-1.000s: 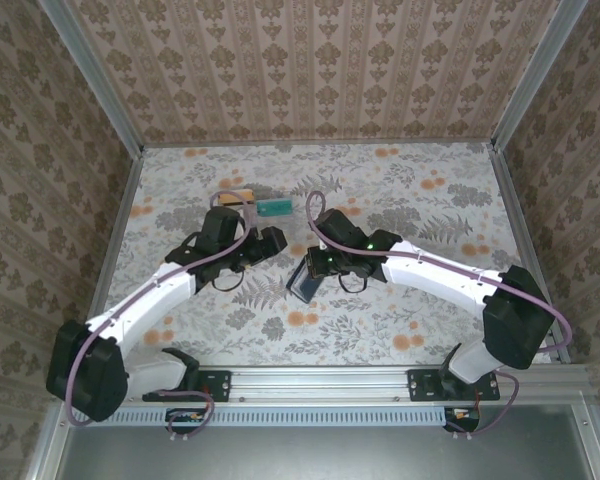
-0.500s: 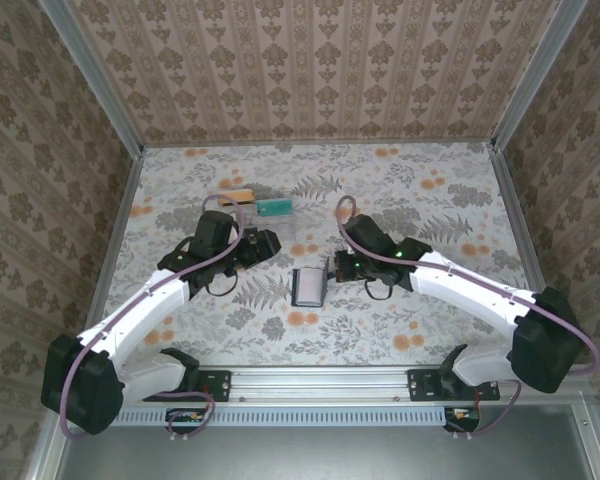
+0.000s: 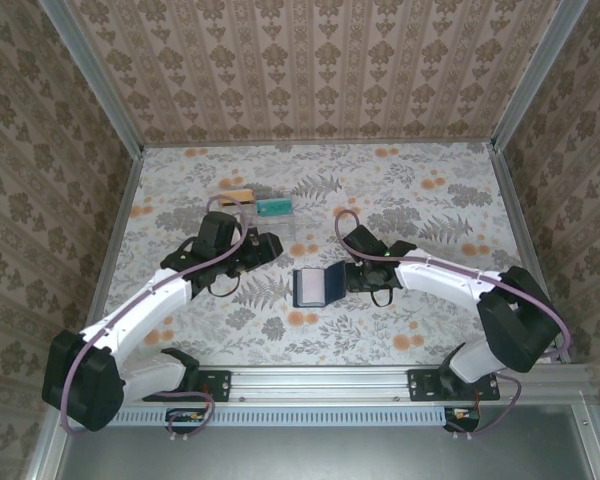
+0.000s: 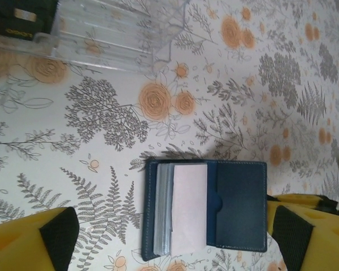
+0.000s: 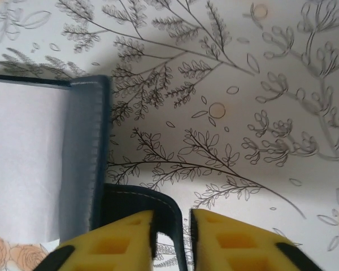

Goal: Take the credit cards out of the card holder

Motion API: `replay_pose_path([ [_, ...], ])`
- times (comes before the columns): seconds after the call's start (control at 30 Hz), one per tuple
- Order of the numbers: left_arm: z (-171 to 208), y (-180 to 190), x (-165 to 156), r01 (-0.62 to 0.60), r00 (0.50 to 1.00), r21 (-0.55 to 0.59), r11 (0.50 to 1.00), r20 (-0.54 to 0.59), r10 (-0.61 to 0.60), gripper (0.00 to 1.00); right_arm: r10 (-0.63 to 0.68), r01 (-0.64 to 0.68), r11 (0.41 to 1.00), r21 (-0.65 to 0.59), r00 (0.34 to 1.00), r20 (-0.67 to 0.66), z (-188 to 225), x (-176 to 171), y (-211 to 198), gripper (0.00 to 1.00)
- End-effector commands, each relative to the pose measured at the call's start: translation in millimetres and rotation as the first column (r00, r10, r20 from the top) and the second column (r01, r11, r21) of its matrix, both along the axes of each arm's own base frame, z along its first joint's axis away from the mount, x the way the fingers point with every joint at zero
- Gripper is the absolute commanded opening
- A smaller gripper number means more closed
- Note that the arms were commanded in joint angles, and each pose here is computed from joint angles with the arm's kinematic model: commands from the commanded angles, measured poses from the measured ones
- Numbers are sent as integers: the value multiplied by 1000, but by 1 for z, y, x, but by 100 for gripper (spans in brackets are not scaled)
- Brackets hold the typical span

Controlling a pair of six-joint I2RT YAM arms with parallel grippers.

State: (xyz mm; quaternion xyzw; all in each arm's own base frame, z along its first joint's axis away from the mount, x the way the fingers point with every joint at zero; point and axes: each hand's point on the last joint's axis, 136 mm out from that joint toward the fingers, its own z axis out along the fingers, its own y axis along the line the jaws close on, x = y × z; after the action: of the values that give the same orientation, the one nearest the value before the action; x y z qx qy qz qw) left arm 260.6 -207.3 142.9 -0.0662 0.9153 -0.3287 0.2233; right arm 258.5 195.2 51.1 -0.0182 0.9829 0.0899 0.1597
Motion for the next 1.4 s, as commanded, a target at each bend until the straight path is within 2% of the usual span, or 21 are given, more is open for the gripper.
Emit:
replay_pose_path([
  [0.0,-9,-14,-9,72,997,-18,997,-18,-72,89,-6,6,1000,-9,1000,-31,-10,-1,2,19],
  [0.2,-19,-46,-15,183,981,-83,980,-53,-187,73,-23,19,997,-74,998,-52,-17,1,-5,5],
  [0.33,-34,-63,-17,231,967,-112,966,-88,-241,64,-25,20,997,-70,998,-65,-21,2,-2,4],
  [1.03,-83,-100,-25,326,915,-140,935,-203,-350,60,-26,23,998,-50,998,-65,-21,3,3,5],
  [1.37,-68,-125,-25,376,897,-216,901,-159,-412,67,-29,26,999,-42,997,-67,-22,4,4,5],
])
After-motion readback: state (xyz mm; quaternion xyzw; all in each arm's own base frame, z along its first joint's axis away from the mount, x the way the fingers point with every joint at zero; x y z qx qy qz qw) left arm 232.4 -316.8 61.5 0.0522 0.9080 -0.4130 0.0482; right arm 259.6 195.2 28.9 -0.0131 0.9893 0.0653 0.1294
